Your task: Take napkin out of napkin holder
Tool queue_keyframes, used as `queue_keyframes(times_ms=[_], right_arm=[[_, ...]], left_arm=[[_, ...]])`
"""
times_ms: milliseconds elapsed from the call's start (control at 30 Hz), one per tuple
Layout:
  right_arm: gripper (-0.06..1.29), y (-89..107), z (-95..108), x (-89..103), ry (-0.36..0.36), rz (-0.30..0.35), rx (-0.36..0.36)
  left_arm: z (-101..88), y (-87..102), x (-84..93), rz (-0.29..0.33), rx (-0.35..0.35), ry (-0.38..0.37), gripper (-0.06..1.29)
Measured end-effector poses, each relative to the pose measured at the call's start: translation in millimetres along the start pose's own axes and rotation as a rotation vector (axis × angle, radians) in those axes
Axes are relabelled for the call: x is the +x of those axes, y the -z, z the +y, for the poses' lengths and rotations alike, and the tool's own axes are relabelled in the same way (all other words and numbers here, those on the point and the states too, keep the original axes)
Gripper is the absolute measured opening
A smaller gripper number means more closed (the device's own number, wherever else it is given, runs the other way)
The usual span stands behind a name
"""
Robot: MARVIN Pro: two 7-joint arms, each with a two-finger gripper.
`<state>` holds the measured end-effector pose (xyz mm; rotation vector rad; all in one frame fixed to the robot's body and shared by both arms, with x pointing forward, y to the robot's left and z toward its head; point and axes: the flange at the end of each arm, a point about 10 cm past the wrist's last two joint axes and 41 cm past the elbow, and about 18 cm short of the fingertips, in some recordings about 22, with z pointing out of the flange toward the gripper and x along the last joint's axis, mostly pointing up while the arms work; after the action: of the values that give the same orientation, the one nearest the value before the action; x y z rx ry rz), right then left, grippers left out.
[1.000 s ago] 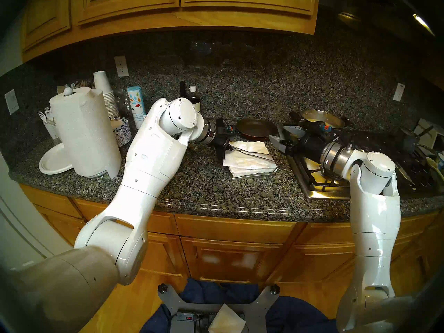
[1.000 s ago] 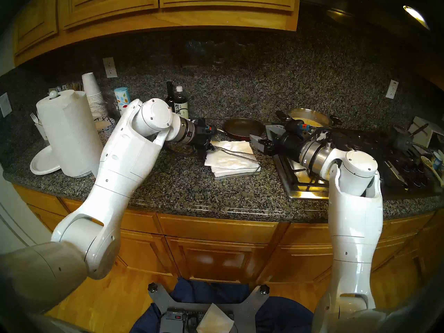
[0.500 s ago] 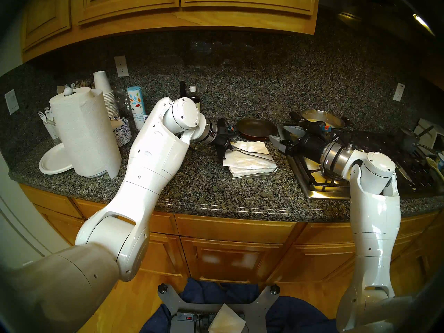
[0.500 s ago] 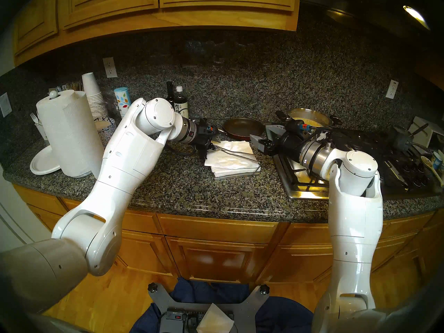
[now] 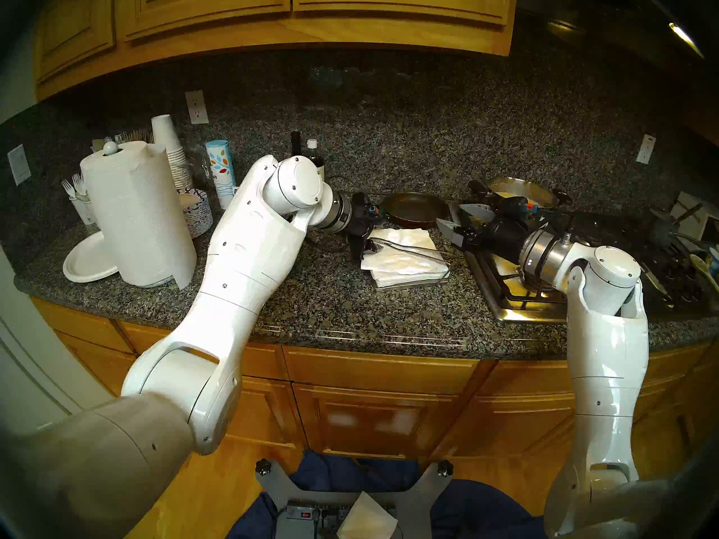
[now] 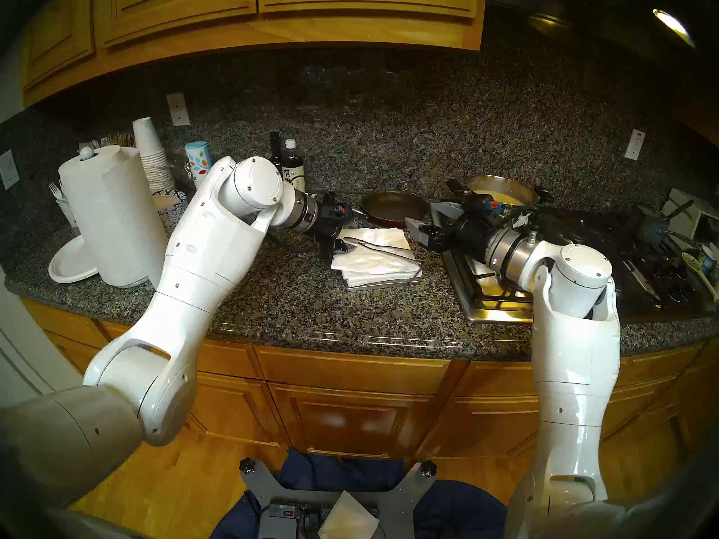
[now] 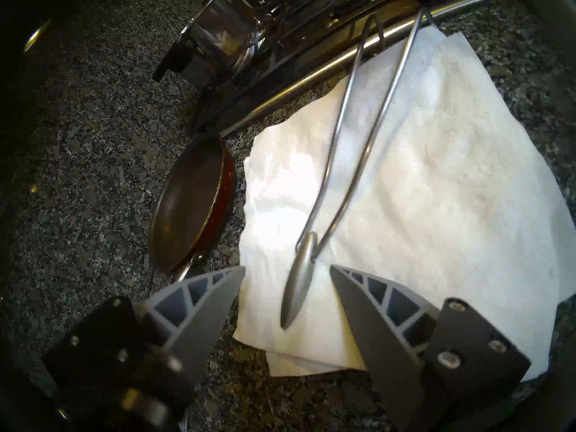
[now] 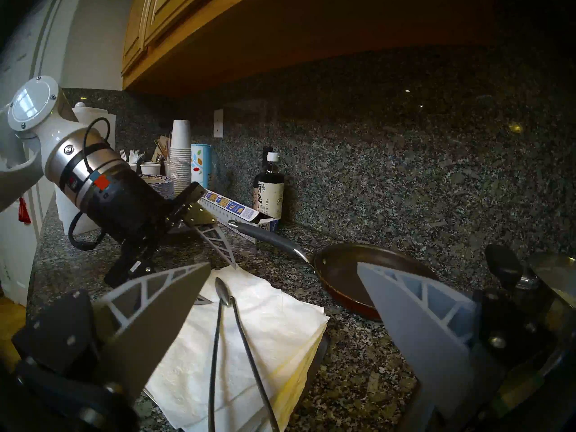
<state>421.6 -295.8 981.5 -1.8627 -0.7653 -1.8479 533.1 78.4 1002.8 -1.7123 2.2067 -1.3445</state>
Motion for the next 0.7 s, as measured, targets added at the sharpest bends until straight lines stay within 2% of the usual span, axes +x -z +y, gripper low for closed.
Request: queue_keyframes(times_ms=[100, 633, 700], right_arm=[[1.22, 0.0, -0.1, -0.2, -0.001, 0.0, 0.0], [1.22, 0.7, -0.2, -0.9, -0.002, 0.002, -0.003], [1.22, 0.7, -0.3, -1.0, -0.003, 0.003, -0.003]], left_arm=[[0.4, -0.5, -1.0, -0.001, -0.001, 0.003, 0.67], [1.0, -1.4, -8.3, 0.018, -0.027, 0.053, 0.67], [0.9, -1.2, -9.5, 0.024, -0.036, 0.061, 0.64]])
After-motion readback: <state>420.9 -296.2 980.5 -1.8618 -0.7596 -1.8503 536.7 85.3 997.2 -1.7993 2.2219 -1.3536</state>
